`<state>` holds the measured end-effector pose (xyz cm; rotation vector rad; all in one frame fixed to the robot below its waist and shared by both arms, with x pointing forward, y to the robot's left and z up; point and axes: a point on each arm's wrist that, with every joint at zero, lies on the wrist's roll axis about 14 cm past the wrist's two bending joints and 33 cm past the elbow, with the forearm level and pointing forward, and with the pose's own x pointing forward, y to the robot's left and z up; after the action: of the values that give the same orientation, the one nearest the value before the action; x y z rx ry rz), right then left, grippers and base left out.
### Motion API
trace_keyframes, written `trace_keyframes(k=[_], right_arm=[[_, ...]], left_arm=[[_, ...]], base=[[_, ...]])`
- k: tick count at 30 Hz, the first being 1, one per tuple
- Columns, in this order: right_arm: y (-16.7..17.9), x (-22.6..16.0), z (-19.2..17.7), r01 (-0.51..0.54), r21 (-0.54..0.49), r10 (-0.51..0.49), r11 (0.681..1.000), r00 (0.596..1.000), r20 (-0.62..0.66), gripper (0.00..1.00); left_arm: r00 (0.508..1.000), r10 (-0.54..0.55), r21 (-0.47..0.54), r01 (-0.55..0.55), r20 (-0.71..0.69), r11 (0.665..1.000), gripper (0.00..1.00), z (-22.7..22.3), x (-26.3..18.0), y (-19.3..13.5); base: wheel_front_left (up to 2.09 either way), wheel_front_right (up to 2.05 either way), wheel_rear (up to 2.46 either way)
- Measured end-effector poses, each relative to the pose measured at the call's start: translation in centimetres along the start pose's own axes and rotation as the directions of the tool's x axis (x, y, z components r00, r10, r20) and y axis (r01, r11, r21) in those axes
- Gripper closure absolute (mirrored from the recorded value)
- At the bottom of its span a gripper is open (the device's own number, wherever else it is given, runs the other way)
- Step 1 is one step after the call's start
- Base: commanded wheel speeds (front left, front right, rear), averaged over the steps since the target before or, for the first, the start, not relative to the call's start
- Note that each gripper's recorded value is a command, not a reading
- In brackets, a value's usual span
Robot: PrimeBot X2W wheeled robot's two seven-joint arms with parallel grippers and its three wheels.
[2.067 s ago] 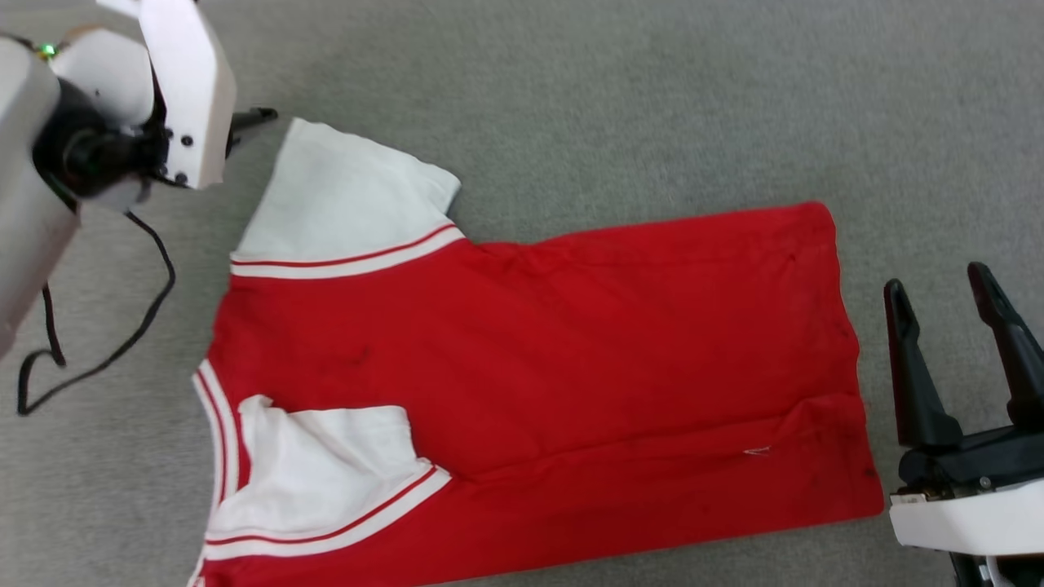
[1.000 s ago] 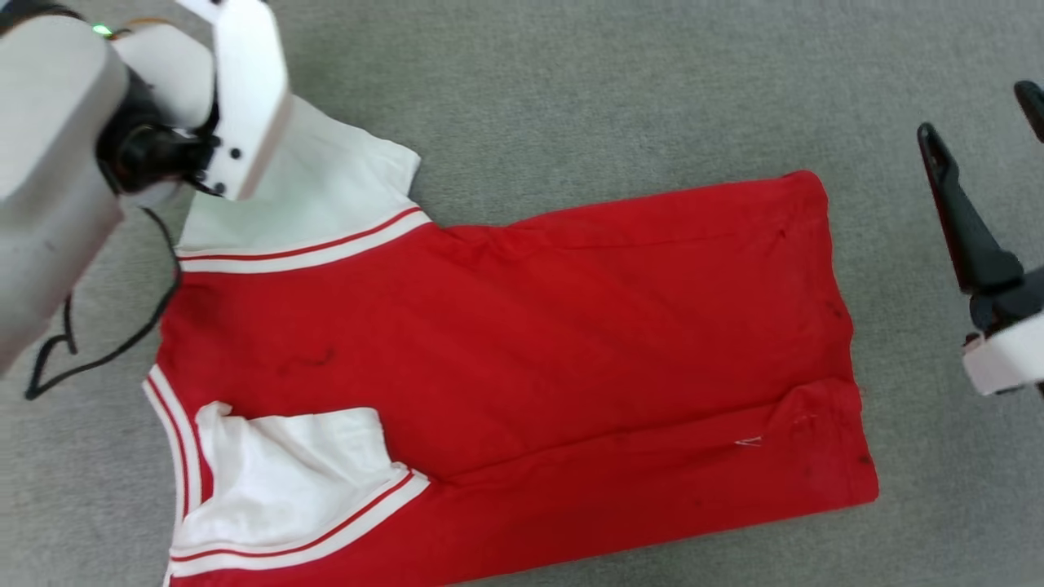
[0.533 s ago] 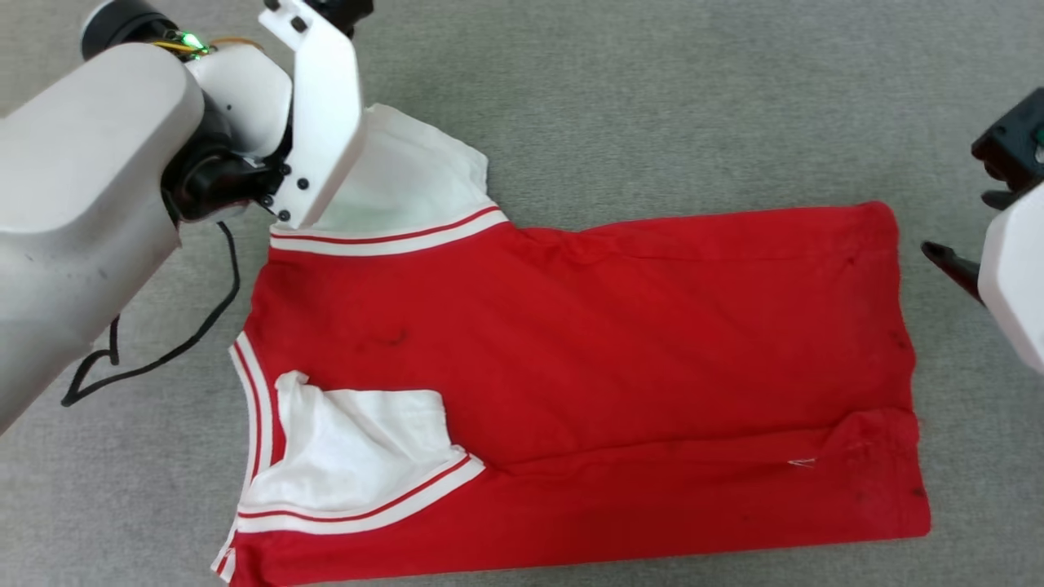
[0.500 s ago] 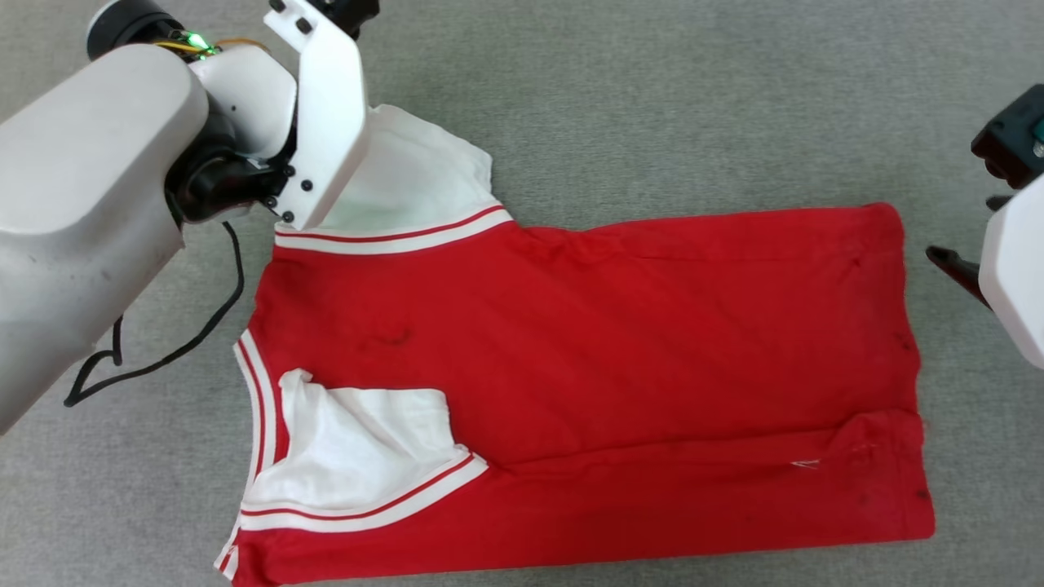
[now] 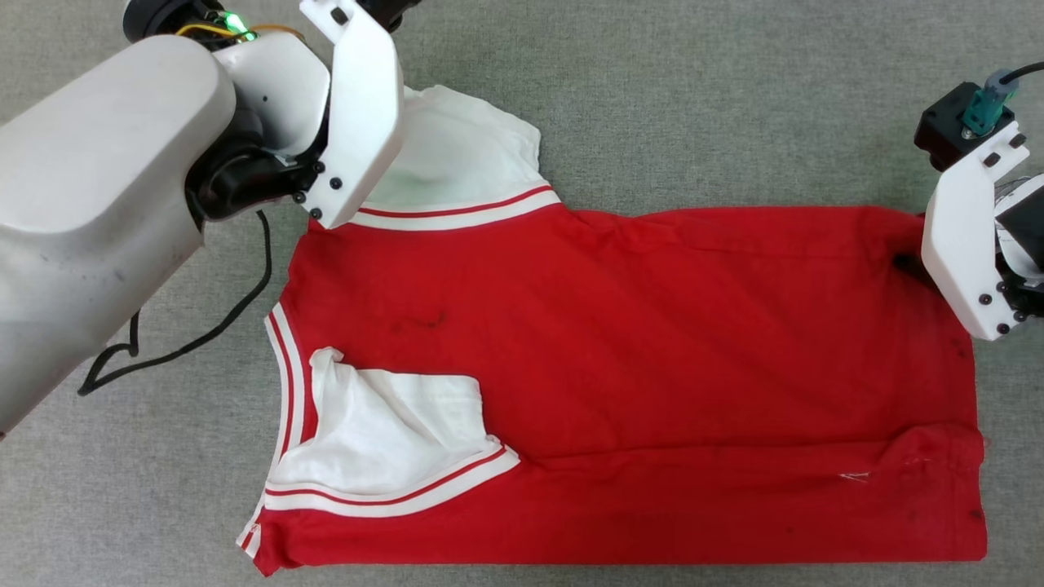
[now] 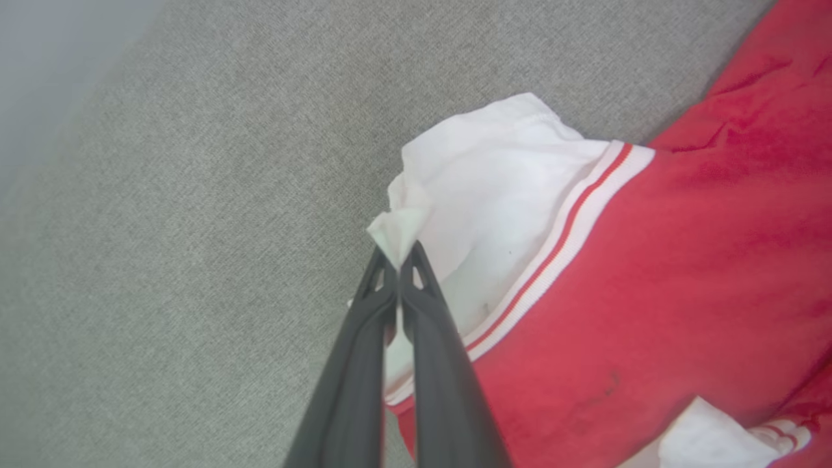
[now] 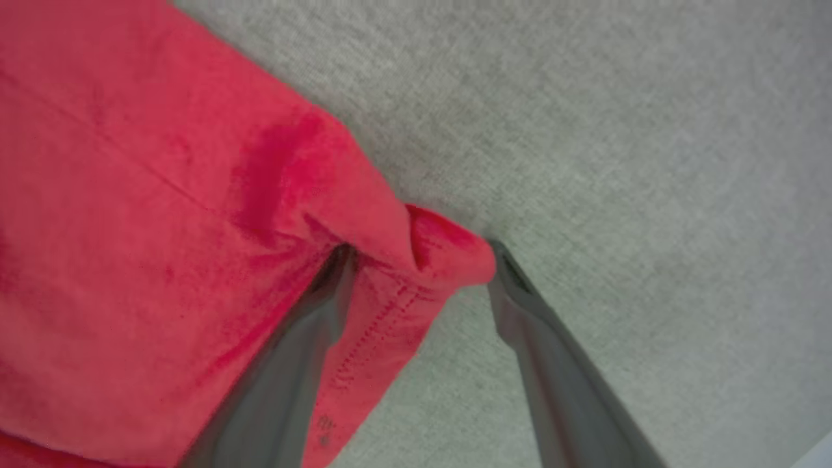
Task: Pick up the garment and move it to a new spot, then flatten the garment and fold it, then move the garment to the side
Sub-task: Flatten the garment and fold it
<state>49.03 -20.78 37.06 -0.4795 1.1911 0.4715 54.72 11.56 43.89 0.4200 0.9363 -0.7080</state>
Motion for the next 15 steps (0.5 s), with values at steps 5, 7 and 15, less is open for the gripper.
trace_keyframes(k=[5,7,15], right_arm=[[0.3,0.4,0.0,-0.017,-0.013,0.017,1.000,1.000,0.006,1.00],[0.2,0.0,0.5,-0.012,-0.006,0.012,1.000,0.999,0.044,1.00],[0.1,-3.5,1.6,-0.001,0.035,-0.006,0.999,0.977,0.211,1.00]], left_arm=[[1.000,0.003,-0.001,-0.003,0.010,1.000,1.00,-0.1,-0.2,0.1],[1.000,0.008,-0.001,-0.008,0.019,1.000,1.00,0.0,-0.7,0.0],[0.996,0.006,-0.002,-0.005,0.086,1.000,1.00,0.2,-4.3,-1.7]], base=[[0.00,0.00,0.00],[0.00,0.00,0.00],[0.00,0.00,0.00]])
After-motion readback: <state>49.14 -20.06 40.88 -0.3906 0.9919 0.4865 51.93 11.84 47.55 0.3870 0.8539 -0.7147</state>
